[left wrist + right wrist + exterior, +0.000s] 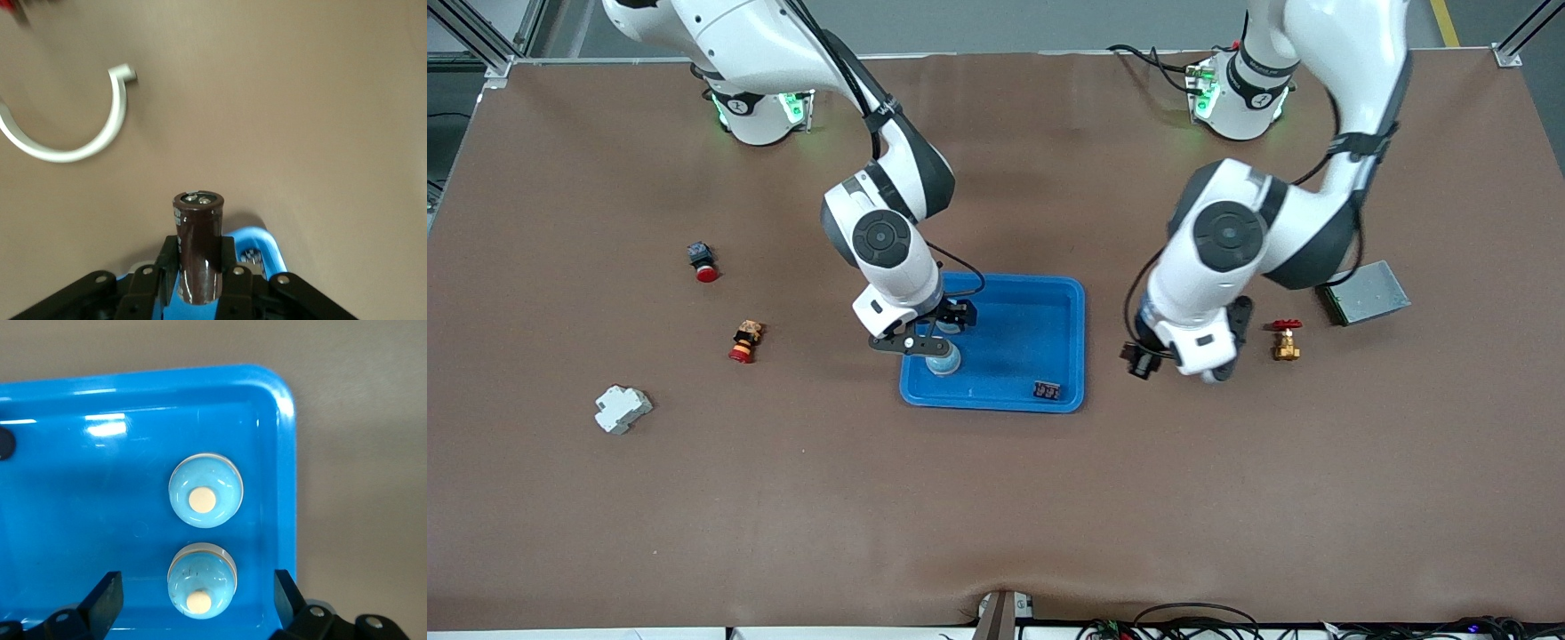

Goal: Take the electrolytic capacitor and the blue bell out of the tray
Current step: 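Carry the capacitor toward the white clamp while the right gripper grasps a bell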

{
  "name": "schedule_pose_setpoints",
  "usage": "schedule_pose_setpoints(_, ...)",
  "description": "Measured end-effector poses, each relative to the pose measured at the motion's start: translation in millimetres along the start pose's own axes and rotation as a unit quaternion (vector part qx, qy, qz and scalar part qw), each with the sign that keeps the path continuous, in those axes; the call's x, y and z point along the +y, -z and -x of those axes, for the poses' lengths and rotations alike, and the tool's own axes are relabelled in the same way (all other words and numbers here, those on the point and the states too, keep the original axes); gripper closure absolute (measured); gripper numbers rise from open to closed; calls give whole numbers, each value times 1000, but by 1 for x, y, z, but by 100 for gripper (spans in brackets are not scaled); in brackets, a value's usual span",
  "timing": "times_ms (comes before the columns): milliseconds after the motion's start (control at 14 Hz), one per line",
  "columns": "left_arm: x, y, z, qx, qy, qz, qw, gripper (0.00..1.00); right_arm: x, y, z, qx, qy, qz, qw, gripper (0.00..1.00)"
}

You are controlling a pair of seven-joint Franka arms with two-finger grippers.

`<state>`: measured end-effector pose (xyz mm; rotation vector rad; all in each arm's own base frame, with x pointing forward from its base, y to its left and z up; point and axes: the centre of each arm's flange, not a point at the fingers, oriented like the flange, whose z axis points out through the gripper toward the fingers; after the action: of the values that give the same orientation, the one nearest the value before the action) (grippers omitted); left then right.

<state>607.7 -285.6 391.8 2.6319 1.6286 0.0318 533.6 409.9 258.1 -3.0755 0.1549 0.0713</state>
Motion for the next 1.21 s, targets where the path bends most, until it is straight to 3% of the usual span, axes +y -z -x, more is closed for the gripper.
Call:
schedule_pose_setpoints(356, -22, 0, -55, 1, -10, -50, 999, 70, -2, -31, 7, -10, 25, 11, 1000, 0)
schedule_pose_setpoints(713, -64, -60, -98, -11, 9, -112, 994, 70, -2, -47, 18, -11, 33, 14, 999, 0)
schedule_pose_setpoints(1211, -118, -149, -128, -22, 31, -112, 993, 70, -16, -59, 36, -16, 49, 19, 998, 0)
